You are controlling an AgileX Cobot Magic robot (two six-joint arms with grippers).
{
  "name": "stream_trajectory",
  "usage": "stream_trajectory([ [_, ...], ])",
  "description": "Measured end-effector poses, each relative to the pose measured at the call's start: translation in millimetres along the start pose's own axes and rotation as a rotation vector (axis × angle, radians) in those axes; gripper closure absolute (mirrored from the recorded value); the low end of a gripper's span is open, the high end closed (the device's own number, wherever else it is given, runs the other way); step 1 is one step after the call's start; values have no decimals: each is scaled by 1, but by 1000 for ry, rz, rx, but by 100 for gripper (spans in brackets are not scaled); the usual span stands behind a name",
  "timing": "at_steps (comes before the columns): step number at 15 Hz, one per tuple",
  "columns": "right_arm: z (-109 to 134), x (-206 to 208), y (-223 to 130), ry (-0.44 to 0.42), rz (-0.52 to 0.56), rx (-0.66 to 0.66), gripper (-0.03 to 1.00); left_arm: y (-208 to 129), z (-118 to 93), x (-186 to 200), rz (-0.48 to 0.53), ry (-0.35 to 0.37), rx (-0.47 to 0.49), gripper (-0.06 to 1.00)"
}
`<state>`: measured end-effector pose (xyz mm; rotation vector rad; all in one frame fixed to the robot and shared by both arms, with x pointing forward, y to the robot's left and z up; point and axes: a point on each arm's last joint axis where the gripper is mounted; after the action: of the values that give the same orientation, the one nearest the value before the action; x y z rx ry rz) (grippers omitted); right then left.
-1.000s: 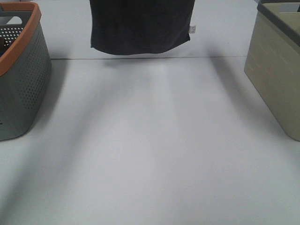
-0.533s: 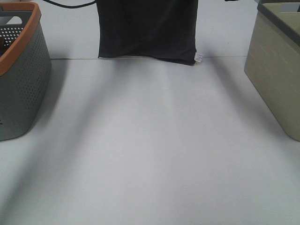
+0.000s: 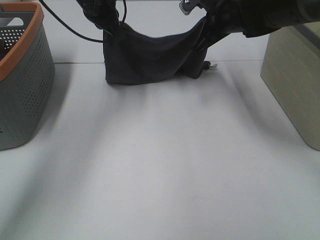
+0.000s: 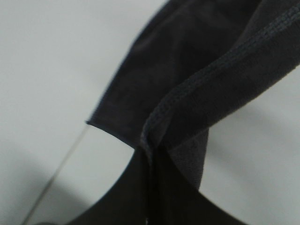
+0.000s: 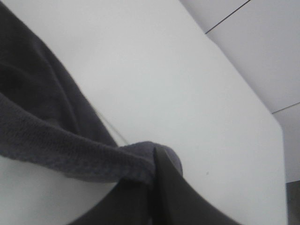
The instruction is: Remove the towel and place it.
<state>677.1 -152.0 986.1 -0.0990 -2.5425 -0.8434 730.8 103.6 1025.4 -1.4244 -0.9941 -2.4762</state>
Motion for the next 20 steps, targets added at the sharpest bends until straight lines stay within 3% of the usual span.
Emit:
stream_trajectory([
  [2, 17, 14, -9, 110, 8, -62, 94, -10, -15, 2, 121, -145, -15, 94],
  [5, 46, 33, -25, 307, -3, -132, 94, -15, -28, -1, 142, -273, -32, 94],
  [7, 54, 46, -33, 358, 9, -169, 94, -25, -40, -13, 172, -344, -8, 94],
  [9, 55, 57, -38, 369, 37, -295, 94, -35, -50, -16, 206, -403, 19, 94],
  [14, 70, 71, -55, 417, 123, -497, 94, -54, -75, -7, 273, -492, 20, 94],
  [17, 87, 83, -64, 538, 110, -393, 94, -70, -90, -7, 334, -542, -5, 94],
  [20, 87, 86, -64, 549, 104, -385, 94, -72, -91, -8, 337, -548, -22, 94],
])
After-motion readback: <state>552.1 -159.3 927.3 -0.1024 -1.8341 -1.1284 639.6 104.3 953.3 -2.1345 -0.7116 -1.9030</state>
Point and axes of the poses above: a point on each arm's last joint axis where the gripper is mounted, x pointing back along that axis away from the gripper, z along the wrist's bending axis when the last joint is at zero, y = z × x, and after that the axes turned 2 degrees about x, right-handed
